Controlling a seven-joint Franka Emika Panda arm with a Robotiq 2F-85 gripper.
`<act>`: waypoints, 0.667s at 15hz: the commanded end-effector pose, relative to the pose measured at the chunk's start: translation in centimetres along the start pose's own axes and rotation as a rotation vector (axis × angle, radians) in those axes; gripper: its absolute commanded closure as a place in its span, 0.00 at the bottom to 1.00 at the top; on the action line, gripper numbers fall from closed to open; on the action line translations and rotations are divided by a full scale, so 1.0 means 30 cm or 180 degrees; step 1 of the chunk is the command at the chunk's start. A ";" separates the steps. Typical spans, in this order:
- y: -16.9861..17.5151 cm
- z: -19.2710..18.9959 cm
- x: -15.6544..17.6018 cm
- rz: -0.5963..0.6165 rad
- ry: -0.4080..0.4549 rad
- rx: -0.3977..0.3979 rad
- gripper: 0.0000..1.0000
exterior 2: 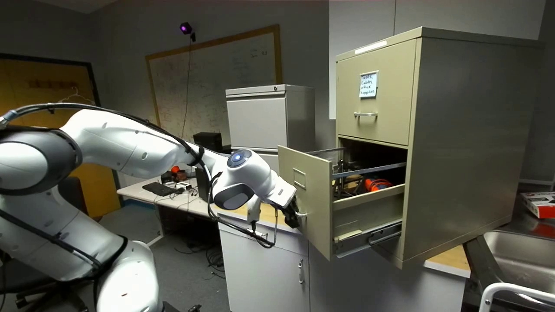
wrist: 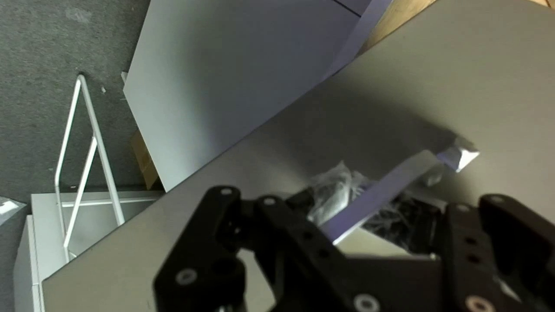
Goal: Open the bottom drawer of the cabinet at the right
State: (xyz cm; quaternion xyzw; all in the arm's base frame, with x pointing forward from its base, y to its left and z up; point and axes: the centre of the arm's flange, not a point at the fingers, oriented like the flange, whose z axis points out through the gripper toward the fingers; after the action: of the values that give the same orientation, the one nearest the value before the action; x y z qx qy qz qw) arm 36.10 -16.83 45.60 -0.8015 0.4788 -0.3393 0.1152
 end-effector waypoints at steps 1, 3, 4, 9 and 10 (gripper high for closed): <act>-0.169 -0.164 0.061 -0.0471 -0.0041 -0.0070 0.64; -0.171 -0.158 0.059 -0.0467 -0.0022 -0.0073 0.64; -0.172 -0.158 0.058 -0.0467 -0.0022 -0.0069 0.64; -0.174 -0.155 0.052 -0.0470 -0.0001 -0.0039 0.64; -0.175 -0.154 0.052 -0.0470 -0.0002 -0.0035 0.64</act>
State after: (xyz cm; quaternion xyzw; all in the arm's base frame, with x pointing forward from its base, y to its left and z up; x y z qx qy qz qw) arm 35.86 -16.67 45.23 -0.7962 0.4776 -0.3533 0.1149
